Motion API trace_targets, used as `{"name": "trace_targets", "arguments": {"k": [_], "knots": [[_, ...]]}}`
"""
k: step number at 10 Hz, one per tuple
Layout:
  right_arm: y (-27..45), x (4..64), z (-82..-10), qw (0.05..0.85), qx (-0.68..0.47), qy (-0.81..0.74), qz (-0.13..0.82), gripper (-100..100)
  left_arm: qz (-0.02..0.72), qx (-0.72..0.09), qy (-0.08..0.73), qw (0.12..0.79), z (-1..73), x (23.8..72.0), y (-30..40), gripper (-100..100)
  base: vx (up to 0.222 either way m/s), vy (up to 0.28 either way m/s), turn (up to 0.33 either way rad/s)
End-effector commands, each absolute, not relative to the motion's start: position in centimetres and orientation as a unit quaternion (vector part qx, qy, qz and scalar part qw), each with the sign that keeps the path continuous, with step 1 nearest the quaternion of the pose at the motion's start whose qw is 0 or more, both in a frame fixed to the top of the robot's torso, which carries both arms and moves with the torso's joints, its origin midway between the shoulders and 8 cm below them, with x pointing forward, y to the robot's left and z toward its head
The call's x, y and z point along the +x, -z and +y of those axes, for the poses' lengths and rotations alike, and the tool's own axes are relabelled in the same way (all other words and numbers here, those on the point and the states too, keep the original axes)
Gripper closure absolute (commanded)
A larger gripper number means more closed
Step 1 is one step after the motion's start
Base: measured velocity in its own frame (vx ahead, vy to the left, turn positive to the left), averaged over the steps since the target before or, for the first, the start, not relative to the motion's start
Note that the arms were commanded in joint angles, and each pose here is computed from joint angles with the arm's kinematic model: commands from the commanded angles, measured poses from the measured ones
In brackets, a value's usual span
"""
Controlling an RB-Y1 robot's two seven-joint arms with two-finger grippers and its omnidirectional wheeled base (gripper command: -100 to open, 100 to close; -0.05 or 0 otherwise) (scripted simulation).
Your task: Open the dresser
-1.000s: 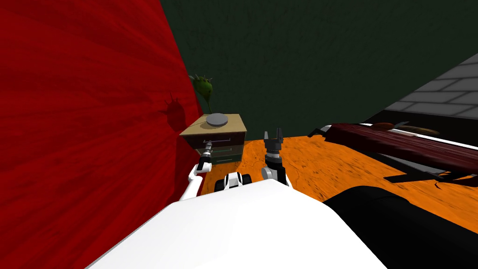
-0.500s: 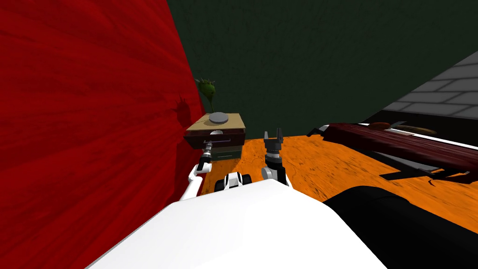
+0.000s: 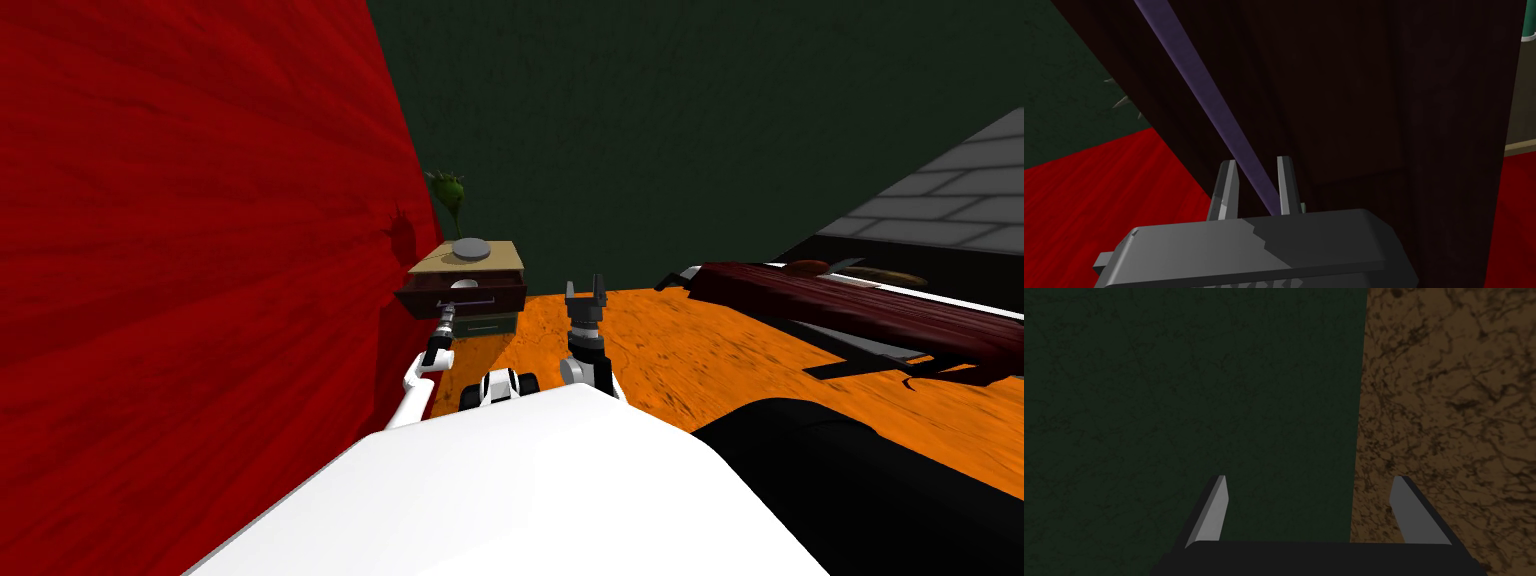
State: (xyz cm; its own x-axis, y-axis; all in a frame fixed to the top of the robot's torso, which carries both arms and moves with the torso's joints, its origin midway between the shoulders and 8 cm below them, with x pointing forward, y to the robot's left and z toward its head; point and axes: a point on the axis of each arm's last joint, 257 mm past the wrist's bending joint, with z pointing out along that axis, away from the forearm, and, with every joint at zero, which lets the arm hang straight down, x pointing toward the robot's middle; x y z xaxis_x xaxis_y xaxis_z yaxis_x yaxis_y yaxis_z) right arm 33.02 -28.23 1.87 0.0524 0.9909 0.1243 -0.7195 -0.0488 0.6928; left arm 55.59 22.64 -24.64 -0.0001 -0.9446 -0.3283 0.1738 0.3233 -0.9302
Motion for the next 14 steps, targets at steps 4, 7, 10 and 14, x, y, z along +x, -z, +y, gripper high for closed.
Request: {"name": "trace_targets", "arguments": {"k": [4, 7, 10, 14], "knots": [[-1.9, 33.0, -28.2, 0.655, 0.313, -0.653, 0.217, 0, 0.539, -0.354, 0.462, 0.609, 22.1, 57.5, 22.3, -100, -0.106, 0.002, 0.015], [-1.9, 33.0, -28.2, 0.655, 0.313, -0.653, 0.217, 0, 0.54, -0.353, 0.463, 0.608, 21.9, 58.9, 20.7, -100, -0.025, -0.001, 0.009], [-1.9, 33.0, -28.2, 0.655, 0.313, -0.653, 0.217, 0, 0.544, -0.357, 0.461, 0.603, 21.7, 59.7, 20.1, -100, -0.054, 0.0, 0.007], [-1.9, 33.0, -28.2, 0.655, 0.313, -0.653, 0.217, 0, 0.549, -0.363, 0.457, 0.598, 21.8, 59.6, 21.0, 0, 0.0, 0.0, 0.0]]}}
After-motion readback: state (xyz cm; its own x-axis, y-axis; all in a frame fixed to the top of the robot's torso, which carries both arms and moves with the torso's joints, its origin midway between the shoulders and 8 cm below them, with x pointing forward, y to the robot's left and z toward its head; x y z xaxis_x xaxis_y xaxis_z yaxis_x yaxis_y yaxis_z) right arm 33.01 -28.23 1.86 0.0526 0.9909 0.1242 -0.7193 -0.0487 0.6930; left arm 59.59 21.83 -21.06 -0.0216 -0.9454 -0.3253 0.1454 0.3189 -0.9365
